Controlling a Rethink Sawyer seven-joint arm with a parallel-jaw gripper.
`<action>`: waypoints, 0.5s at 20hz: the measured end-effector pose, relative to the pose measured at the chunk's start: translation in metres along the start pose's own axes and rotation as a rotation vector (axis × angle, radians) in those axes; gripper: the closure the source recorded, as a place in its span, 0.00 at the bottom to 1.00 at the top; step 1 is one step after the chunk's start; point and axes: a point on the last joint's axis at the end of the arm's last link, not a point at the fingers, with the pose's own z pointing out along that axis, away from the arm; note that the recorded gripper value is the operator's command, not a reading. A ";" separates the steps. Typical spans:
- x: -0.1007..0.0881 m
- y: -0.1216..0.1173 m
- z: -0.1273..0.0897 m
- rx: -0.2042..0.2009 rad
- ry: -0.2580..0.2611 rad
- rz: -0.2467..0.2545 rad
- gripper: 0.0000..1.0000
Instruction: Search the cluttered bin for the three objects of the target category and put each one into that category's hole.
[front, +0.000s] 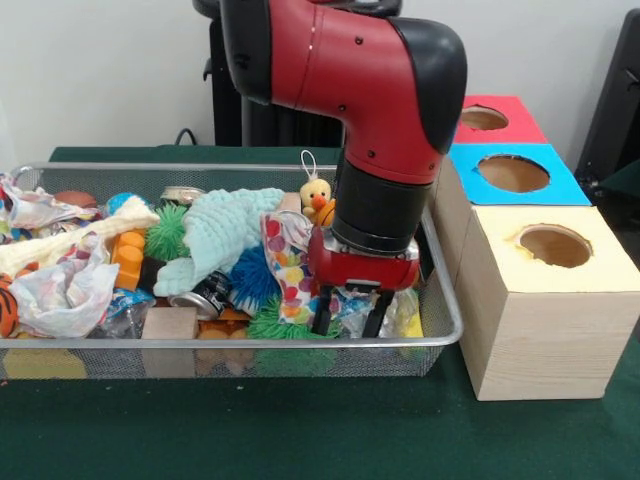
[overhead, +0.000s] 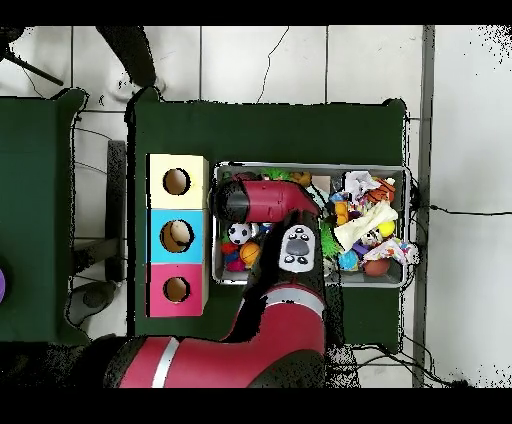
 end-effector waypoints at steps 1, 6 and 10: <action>0.000 0.002 0.000 0.005 0.000 -0.007 0.00; 0.000 0.014 -0.005 0.020 -0.003 -0.037 0.00; -0.001 0.018 -0.007 0.020 -0.005 -0.043 0.00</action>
